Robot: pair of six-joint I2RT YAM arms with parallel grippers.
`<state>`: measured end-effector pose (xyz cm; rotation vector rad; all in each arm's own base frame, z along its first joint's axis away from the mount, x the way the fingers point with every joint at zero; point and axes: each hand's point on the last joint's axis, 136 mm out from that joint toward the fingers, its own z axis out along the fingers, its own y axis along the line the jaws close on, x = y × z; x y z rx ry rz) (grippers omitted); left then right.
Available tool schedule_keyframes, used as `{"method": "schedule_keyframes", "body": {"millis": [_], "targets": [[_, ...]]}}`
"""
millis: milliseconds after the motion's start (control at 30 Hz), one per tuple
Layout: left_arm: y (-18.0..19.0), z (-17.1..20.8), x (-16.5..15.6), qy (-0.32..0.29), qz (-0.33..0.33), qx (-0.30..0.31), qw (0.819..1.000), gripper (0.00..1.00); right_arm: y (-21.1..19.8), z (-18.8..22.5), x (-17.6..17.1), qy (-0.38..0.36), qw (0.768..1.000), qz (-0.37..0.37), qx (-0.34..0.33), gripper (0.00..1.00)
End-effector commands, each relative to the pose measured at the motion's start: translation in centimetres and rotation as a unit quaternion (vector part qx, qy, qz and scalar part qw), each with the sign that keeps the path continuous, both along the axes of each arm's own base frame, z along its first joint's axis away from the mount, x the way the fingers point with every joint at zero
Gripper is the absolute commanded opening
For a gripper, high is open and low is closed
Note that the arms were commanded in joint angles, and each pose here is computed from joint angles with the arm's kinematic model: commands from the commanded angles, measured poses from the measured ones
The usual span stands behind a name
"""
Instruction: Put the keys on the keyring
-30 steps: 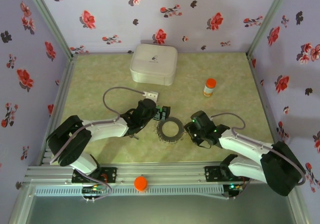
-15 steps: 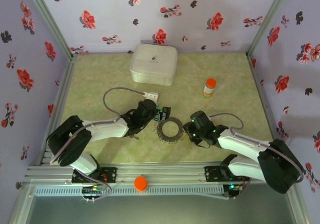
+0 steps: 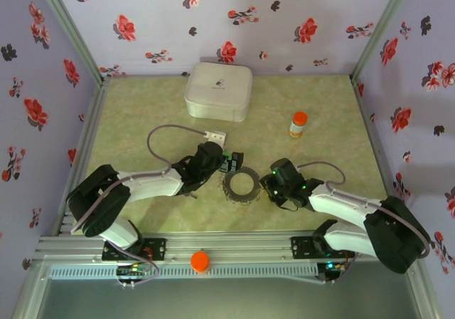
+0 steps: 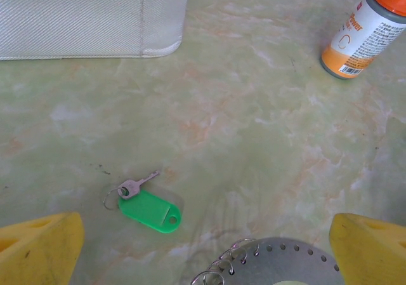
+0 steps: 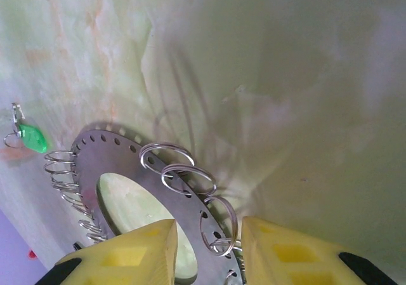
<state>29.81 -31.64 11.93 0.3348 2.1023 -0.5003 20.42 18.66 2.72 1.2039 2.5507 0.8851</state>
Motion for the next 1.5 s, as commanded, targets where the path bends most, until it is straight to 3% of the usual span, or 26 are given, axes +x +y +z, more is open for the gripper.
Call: {"method": "schedule_keyframes", "body": {"millis": [0,967,1233,1467], "targets": [[-0.2,0.1,-0.2,-0.006,-0.002,-0.005,1.000,1.00,-0.4,-0.7,0.0,0.005,1.000,-0.015,-0.003,0.33],[-0.1,0.1,-0.2,-0.008,-0.002,-0.007,1.000,1.00,-0.6,-1.4,0.5,0.006,1.000,-0.027,-0.009,0.23],[-0.1,0.2,-0.2,-0.008,-0.001,-0.009,1.000,1.00,-0.7,-1.3,0.6,0.008,1.000,-0.024,-0.016,0.15],[-0.2,0.1,-0.3,-0.008,-0.002,-0.010,1.000,1.00,-0.5,-0.3,1.5,-0.006,1.000,-0.013,-0.013,0.00]]}}
